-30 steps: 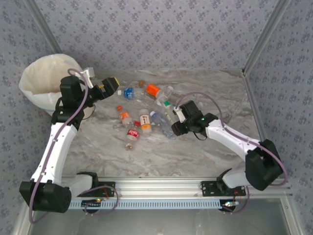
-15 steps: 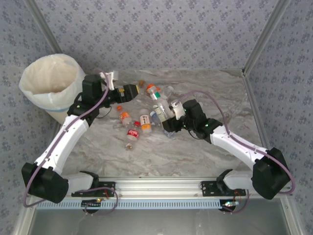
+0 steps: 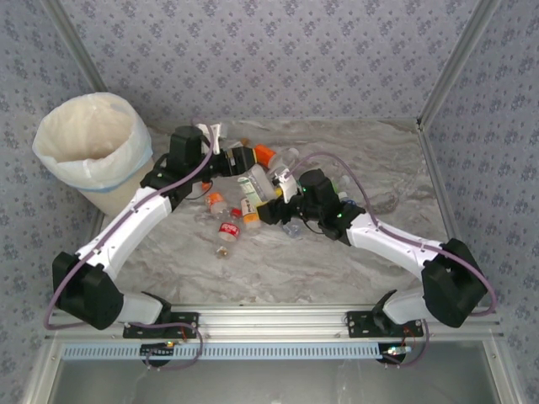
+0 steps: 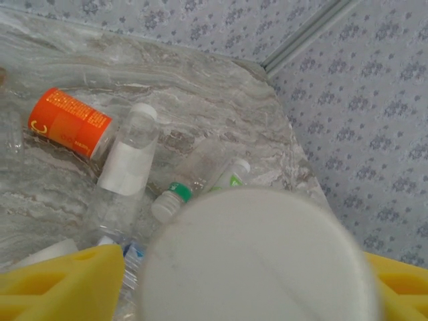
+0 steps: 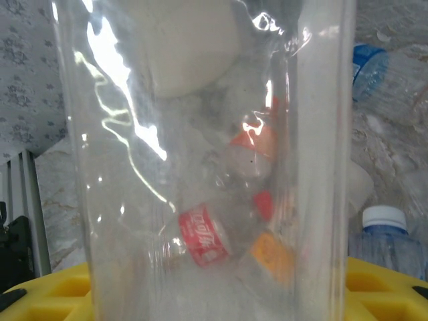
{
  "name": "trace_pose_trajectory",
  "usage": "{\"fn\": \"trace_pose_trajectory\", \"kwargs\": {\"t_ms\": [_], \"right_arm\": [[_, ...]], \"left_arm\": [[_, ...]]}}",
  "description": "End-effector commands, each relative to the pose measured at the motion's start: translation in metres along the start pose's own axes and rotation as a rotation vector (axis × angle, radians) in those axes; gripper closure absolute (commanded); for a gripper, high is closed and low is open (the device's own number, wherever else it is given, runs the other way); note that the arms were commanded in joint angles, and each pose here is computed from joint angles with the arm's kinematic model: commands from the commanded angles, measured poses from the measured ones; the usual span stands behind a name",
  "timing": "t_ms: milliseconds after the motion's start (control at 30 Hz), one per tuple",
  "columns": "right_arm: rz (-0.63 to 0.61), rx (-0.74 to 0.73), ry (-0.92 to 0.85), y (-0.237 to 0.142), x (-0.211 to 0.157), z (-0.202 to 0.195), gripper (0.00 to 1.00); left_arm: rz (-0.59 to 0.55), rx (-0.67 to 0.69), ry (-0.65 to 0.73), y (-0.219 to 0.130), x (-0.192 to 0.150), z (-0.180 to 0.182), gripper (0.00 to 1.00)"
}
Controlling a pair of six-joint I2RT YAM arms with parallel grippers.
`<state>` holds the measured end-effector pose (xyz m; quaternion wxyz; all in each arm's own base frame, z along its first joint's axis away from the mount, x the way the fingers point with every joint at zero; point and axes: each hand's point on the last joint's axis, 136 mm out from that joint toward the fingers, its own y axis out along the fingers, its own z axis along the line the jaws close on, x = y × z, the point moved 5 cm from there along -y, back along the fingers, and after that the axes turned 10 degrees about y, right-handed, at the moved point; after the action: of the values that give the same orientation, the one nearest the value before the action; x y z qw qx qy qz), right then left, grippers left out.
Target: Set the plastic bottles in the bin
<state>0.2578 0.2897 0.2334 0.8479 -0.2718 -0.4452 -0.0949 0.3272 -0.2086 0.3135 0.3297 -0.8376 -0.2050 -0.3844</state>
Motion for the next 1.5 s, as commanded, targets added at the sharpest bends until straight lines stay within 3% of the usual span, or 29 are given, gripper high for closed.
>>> {"fn": "trace_pose_trajectory", "kwargs": {"t_ms": [0,67,167,567,833,900,1000,1067,1467], "right_arm": [[-0.076,0.065,-0.021,0.002,0.025,0.018,0.47],[-0.073,0.074,-0.025,0.003,0.024,0.020,0.46],[-0.070,0.089,-0.027,0.004,0.024,0.023,0.45],[-0.060,0.000,-0.042,-0.003,0.021,0.015,0.20],[-0.163,-0.305,0.002,-0.039,0.026,-0.020,0.05],[-0.195,-0.443,0.044,-0.052,0.026,-0.038,0.05],[-0.226,-0.777,0.221,-0.081,0.018,-0.078,0.06],[-0.205,-0.887,0.310,-0.094,0.007,-0.096,0.06],[-0.234,-0.905,0.391,-0.103,-0.007,-0.111,0.03]], "left_arm": [[-0.070,-0.008,0.019,-0.004,0.018,-0.008,0.40],[-0.078,-0.012,0.017,-0.004,0.018,-0.008,0.52],[-0.089,-0.023,0.017,-0.004,0.018,-0.010,0.60],[-0.121,0.055,0.005,-0.010,0.019,-0.001,0.73],[-0.156,0.171,0.034,-0.026,0.023,0.010,0.77],[-0.159,0.200,0.053,-0.033,0.028,0.011,0.77],[-0.171,0.251,0.095,-0.042,0.033,0.014,0.77],[-0.173,0.295,0.108,-0.049,0.035,0.019,0.77],[-0.244,0.542,0.200,-0.105,0.075,0.042,0.76]]}}
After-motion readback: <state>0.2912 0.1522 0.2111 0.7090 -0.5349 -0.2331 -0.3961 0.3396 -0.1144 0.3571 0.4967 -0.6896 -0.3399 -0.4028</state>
